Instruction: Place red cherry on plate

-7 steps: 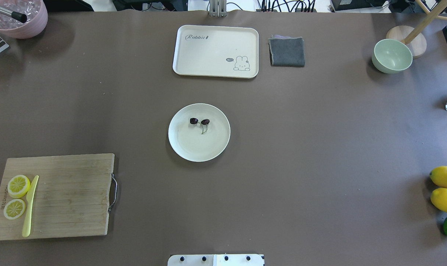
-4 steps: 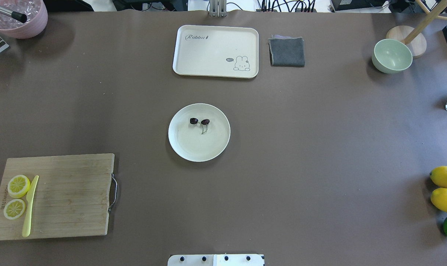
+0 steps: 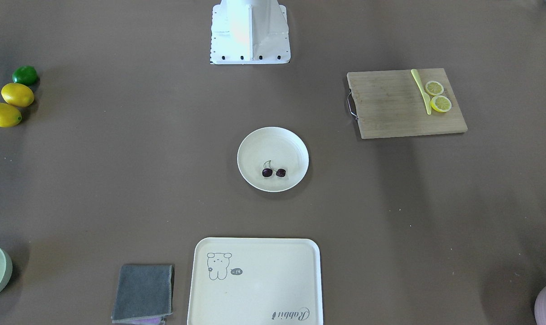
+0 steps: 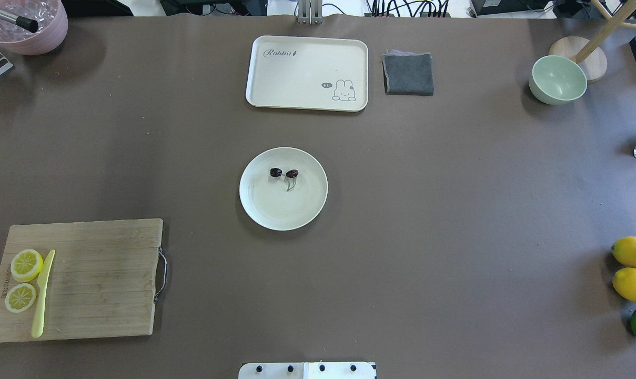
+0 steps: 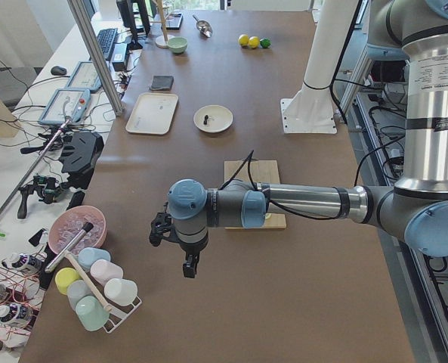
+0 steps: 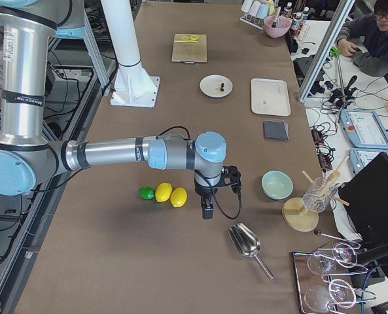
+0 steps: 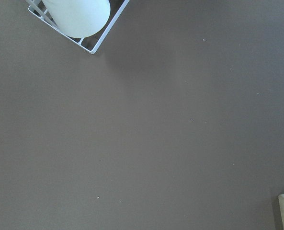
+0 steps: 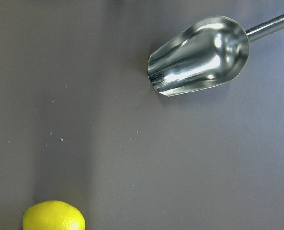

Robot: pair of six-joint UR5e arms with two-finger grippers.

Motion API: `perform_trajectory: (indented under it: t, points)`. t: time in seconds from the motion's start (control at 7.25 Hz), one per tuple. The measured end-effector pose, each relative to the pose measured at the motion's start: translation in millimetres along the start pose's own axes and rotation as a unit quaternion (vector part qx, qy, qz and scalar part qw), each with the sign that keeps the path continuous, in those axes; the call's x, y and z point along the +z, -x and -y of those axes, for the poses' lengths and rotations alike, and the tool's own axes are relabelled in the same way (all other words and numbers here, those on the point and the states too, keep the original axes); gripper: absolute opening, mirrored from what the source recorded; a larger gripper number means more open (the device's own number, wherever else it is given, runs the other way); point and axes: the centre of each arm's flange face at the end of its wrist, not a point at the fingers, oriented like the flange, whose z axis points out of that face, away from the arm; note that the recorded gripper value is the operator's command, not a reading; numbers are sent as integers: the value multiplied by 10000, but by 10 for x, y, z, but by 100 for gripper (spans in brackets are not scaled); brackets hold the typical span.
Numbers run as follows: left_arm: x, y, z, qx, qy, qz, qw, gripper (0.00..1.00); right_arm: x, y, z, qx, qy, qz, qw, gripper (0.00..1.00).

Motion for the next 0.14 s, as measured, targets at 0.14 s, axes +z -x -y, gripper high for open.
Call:
perform_trajectory:
  t: [0.14]
  points:
    - [-1,-1,0,1,-1,0,10000,98,2,2,1,-2,3,0,10000,100]
